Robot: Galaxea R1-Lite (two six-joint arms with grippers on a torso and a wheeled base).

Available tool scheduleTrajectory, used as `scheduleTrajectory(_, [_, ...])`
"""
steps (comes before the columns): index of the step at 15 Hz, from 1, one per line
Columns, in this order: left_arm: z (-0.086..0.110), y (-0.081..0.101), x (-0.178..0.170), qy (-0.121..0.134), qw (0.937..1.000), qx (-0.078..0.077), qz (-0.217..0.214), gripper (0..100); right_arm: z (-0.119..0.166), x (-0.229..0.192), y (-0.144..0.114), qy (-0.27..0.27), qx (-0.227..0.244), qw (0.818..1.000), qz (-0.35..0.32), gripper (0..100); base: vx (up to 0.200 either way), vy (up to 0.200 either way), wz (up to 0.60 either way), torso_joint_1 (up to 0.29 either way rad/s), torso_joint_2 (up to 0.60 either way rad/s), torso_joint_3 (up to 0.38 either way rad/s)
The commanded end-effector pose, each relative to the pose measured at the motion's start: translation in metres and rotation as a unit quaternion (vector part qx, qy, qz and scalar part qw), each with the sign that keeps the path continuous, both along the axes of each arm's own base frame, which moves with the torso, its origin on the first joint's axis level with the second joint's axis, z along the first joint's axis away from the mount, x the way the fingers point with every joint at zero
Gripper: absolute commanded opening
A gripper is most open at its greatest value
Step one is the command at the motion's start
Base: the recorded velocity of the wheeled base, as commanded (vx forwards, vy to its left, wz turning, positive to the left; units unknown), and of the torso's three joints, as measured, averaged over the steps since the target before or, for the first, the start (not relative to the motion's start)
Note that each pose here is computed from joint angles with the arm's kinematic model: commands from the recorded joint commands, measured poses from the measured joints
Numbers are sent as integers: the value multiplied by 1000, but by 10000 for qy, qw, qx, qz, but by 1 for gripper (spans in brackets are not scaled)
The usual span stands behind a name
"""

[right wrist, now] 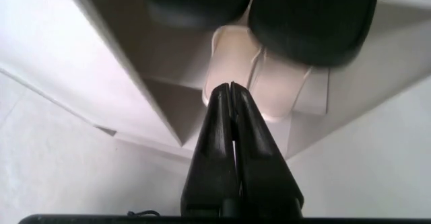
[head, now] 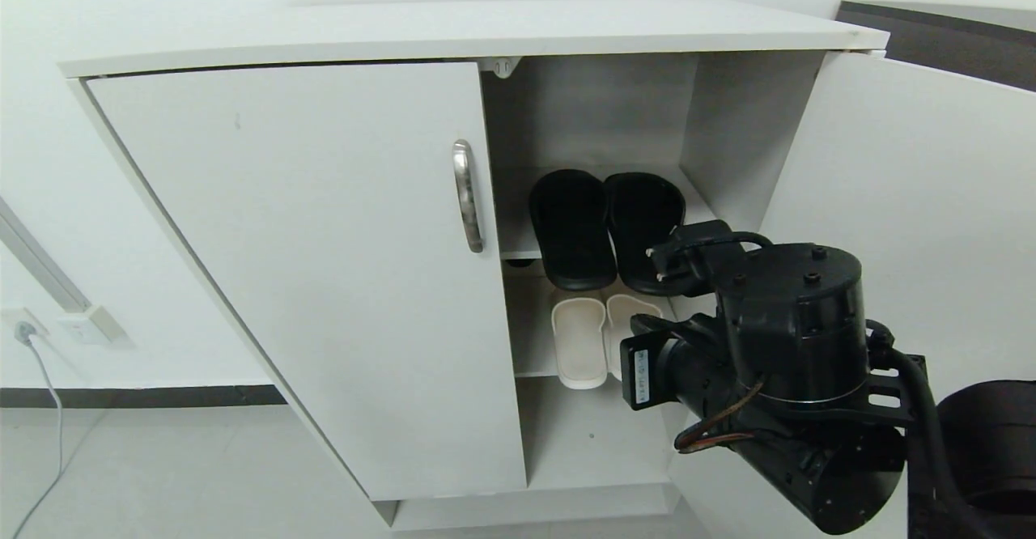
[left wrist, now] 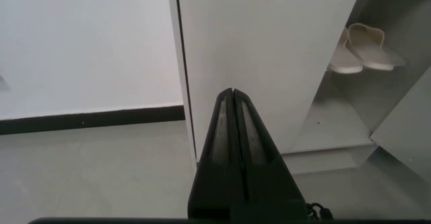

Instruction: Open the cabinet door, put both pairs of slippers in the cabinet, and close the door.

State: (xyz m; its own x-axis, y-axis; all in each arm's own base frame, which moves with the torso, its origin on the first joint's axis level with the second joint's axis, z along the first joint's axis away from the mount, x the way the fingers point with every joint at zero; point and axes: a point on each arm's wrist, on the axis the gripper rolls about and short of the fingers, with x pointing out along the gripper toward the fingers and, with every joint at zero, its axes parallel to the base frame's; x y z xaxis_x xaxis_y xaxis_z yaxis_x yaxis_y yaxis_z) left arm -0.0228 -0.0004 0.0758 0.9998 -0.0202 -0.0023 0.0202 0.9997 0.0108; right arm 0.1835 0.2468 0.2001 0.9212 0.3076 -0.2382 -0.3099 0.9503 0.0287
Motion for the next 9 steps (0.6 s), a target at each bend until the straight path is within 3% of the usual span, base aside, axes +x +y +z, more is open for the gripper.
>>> scheduleTrajectory(1, [0, 0, 0, -4, 10000, -1, 1, 0, -3, 0, 1, 30, -46, 10000, 14, 0, -200, 0, 0, 2, 7, 7])
scheduleTrajectory(9, [0, 0, 0, 4, 10000, -1, 1, 0, -9, -1, -1, 30, -61, 10000, 1, 0, -200, 0, 0, 3, 2, 2])
